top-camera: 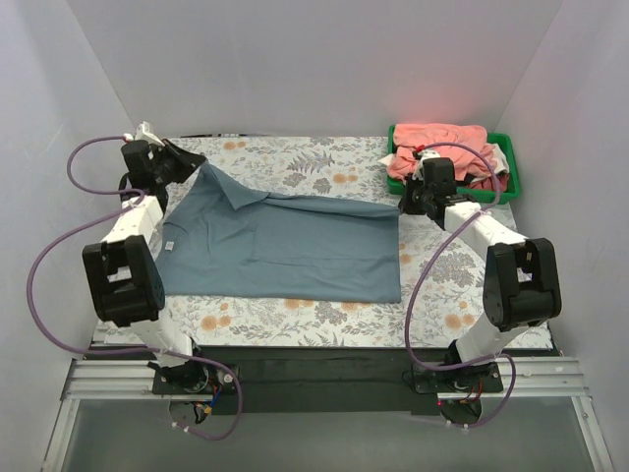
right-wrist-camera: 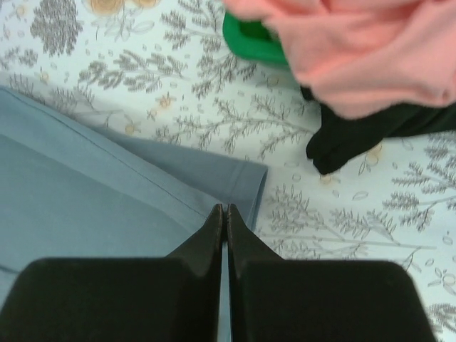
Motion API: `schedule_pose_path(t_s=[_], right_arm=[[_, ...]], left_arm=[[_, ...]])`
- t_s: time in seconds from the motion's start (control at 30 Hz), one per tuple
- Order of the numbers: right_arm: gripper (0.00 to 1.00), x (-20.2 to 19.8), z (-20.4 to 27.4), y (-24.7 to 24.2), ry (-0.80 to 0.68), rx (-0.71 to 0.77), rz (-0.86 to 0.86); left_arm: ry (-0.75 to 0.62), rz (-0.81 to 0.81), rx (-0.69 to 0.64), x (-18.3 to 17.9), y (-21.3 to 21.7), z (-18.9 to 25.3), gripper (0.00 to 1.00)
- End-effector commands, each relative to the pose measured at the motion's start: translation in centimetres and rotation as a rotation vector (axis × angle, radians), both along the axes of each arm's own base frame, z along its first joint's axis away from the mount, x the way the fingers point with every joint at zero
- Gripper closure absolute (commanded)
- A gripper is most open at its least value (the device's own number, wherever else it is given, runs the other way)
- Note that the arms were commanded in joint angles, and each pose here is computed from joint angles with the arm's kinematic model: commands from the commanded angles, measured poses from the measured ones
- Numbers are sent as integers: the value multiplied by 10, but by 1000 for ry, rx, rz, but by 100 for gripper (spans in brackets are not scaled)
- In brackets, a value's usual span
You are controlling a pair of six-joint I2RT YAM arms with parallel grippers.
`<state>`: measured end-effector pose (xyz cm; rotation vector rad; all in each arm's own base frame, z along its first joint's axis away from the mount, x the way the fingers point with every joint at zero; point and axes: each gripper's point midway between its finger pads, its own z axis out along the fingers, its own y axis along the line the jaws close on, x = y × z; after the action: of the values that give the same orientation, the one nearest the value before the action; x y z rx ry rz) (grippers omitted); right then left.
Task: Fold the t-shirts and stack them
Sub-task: Fold the tshirt
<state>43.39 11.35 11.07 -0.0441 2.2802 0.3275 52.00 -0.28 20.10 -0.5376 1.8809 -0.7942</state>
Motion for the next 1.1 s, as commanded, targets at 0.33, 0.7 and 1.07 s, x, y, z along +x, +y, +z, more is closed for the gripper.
schedule_pose_path(t_s=[0.33, 0.7, 1.07], right_arm=[[99, -53, 3, -8, -31, -10, -8], [99, -62, -6, -6, -30, -18, -39], [99, -81, -15, -1, -23, -22, -29]], left_arm=[[-156, 108, 29, -107, 6, 45, 100], [-86, 222, 10, -145, 13, 5, 100], [-14, 375, -32, -163, 29, -10, 100]])
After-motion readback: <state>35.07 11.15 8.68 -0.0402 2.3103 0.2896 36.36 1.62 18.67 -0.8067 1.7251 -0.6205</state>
